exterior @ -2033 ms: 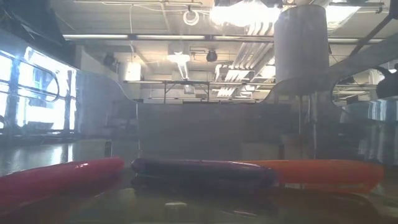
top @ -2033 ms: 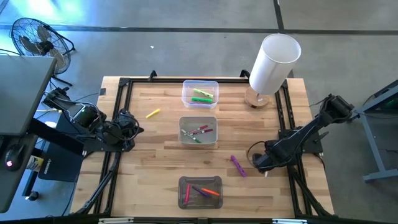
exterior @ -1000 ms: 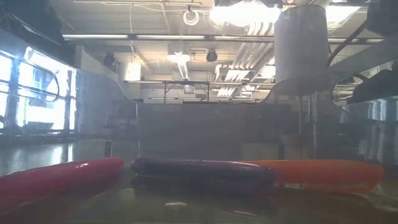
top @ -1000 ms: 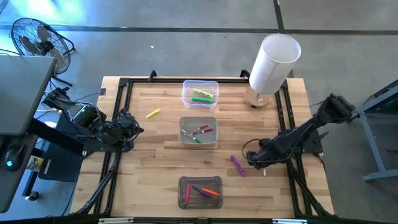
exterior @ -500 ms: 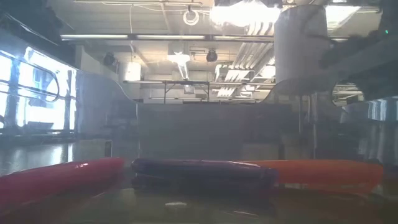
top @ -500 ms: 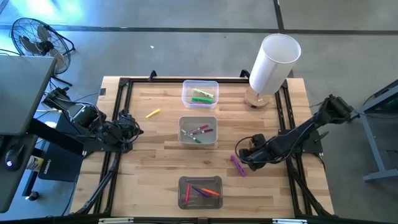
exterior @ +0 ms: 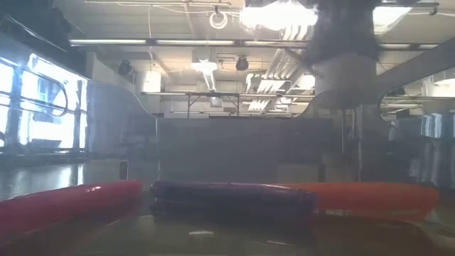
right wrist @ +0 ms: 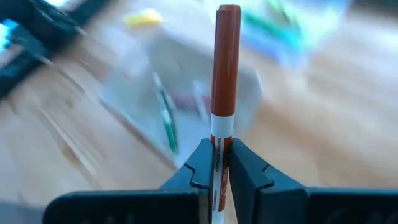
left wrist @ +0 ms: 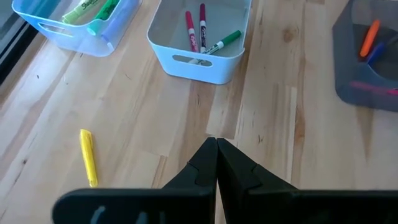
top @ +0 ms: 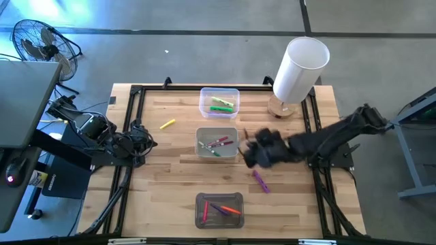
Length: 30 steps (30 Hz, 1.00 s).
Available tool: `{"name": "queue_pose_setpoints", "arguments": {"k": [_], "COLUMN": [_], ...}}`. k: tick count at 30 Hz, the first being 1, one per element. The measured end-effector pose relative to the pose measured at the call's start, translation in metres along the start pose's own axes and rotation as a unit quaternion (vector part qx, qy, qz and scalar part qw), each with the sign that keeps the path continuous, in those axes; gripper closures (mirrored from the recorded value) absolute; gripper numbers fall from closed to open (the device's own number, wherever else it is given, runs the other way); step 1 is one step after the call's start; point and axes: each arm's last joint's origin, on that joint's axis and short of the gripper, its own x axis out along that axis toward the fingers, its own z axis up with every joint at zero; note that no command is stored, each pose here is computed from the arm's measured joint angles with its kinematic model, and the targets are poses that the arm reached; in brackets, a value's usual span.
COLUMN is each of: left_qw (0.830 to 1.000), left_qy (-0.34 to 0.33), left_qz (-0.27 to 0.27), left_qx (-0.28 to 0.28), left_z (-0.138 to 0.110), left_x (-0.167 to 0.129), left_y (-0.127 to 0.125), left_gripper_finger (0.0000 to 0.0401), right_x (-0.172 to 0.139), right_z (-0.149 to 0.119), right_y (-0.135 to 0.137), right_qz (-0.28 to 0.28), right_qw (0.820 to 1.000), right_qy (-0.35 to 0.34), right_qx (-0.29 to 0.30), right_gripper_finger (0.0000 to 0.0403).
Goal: Pick & Place Markers
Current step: Put the brown marker into the gray bin
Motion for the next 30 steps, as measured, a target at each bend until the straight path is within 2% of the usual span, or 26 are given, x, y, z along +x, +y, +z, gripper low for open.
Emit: {"name": "queue_pose_setpoints", "arguments": {"k": [4, 8, 12, 16, 20, 23, 30], "left_qw": [1.0, 1.0, 1.0, 0.999, 0.994, 0.989, 0.991], "left_qy": [-0.007, -0.013, -0.016, -0.021, -0.038, -0.038, -0.02], "left_qz": [0.009, 0.019, 0.023, 0.033, 0.096, 0.13, 0.114], "left_qx": [0.003, 0.003, 0.003, 0.001, -0.041, -0.062, -0.071], "left_z": [0.0, 0.001, 0.001, 0.001, -0.002, -0.006, -0.008], "left_x": [0.0, 0.0, 0.0, 0.0, -0.001, -0.002, -0.002], "left_y": [0.001, 0.001, 0.001, 0.002, 0.009, 0.013, 0.014], "left_gripper_finger": [0.0401, 0.0401, 0.0401, 0.0401, 0.0401, 0.0401, 0.0401], "right_x": [0.018, 0.049, 0.083, 0.117, 0.148, 0.157, 0.162], "right_z": [0.058, 0.104, 0.126, 0.136, 0.151, 0.168, 0.193], "right_y": [0.019, 0.033, 0.041, 0.028, -0.004, -0.027, -0.063], "right_qz": [0.044, 0.073, 0.088, 0.119, 0.157, 0.166, 0.18], "right_qw": [0.996, 0.984, 0.958, 0.922, 0.908, 0.912, 0.914], "right_qy": [-0.029, -0.006, 0.043, 0.102, 0.146, 0.145, 0.136], "right_qx": [-0.075, -0.162, -0.269, -0.353, -0.359, -0.346, -0.336], "right_gripper_finger": [0.0383, 0.0383, 0.0383, 0.0382, 0.0384, 0.0382, 0.0383]}}
